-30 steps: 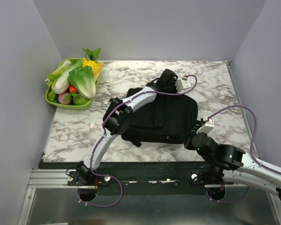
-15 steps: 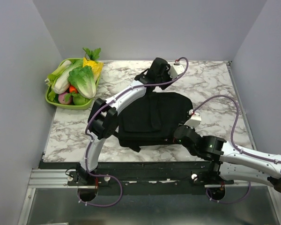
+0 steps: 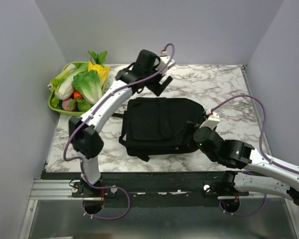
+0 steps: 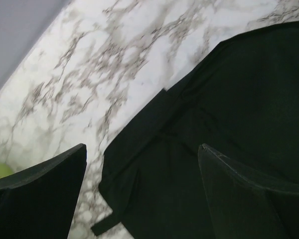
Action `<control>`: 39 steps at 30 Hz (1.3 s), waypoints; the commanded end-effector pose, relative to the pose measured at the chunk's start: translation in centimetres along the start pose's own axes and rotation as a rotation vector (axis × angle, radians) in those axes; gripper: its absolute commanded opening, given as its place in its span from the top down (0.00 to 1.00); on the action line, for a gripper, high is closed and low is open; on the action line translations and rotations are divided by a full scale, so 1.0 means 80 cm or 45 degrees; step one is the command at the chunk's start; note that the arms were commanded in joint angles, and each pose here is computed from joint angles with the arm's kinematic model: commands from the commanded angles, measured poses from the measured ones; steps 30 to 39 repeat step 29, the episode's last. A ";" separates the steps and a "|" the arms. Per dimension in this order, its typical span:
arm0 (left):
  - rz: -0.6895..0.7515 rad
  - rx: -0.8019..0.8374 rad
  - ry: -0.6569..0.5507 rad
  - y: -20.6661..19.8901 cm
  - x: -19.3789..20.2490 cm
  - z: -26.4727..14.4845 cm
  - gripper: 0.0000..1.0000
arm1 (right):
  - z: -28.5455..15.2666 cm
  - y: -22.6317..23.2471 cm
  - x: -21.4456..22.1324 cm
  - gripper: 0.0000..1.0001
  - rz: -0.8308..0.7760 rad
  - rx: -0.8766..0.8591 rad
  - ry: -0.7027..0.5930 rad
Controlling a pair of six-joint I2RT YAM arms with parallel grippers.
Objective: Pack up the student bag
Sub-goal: Zip the student bag at the center of the board, then reset both arms
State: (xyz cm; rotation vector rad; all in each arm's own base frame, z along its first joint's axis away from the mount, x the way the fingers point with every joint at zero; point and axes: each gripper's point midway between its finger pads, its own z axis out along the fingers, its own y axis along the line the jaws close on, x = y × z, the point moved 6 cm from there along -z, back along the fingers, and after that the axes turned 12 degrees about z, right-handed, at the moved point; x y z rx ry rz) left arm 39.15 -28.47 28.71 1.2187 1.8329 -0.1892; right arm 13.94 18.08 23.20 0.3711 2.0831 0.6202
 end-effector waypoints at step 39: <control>-0.528 -0.298 0.127 -0.043 0.223 -0.174 0.01 | -0.034 -0.006 -0.007 0.00 -0.200 -0.062 0.155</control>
